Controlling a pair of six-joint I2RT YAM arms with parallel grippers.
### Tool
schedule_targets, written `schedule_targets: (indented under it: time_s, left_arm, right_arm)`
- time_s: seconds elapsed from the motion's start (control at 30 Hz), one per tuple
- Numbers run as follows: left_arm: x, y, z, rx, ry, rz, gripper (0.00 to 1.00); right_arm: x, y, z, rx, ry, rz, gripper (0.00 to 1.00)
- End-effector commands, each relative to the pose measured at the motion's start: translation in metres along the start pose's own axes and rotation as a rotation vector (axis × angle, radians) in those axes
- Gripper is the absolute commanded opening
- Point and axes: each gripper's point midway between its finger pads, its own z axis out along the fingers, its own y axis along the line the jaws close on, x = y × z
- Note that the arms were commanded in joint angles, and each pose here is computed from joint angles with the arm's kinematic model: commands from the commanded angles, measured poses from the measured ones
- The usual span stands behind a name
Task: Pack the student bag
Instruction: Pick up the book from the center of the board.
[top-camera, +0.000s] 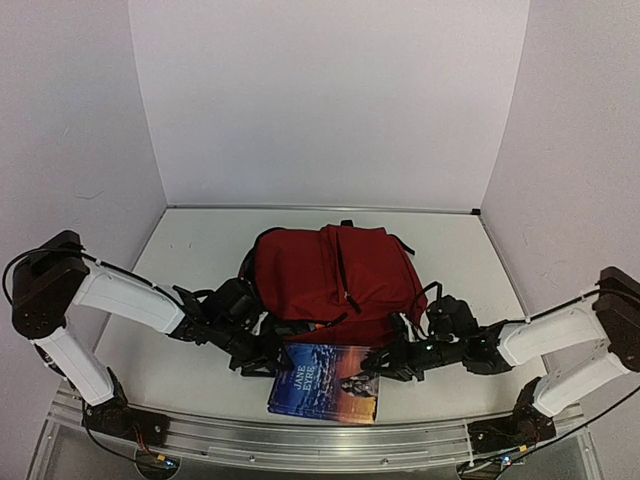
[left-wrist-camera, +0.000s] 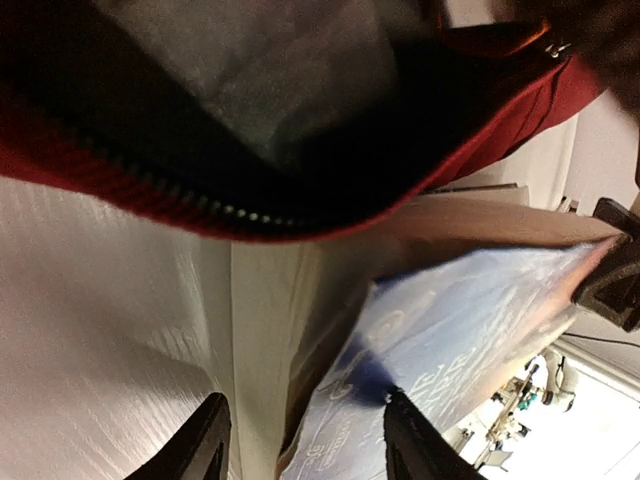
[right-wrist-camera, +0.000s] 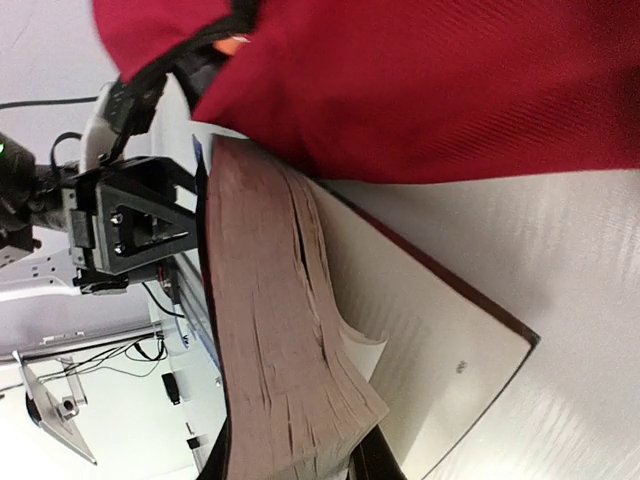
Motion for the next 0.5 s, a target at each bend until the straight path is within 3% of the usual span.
schedule_targets:
  time_s: [0.0,0.2,0.33,0.47]
  left_arm:
    - [-0.022,-0.03,-0.052,0.01,-0.19,0.079,0.69]
    - [-0.051,-0.061,-0.139,0.034,-0.367,0.124,0.95]
    - [-0.067,-0.093,-0.204,0.108,-0.517,0.192,1.0]
    - [-0.077,-0.121,-0.238,0.165,-0.62,0.237,1.0]
  right_arm:
    - [-0.031,0.114,-0.052,-0.216,-0.152,-0.242,0.0]
    - [-0.053,0.18,-0.109,-0.229,-0.285,-0.328,0.0]
    - [-0.095,0.217,-0.145,-0.15,-0.484,-0.362,0.0]
    - [-0.136,0.259,-0.178,-0.135,-0.698,-0.382,0.0]
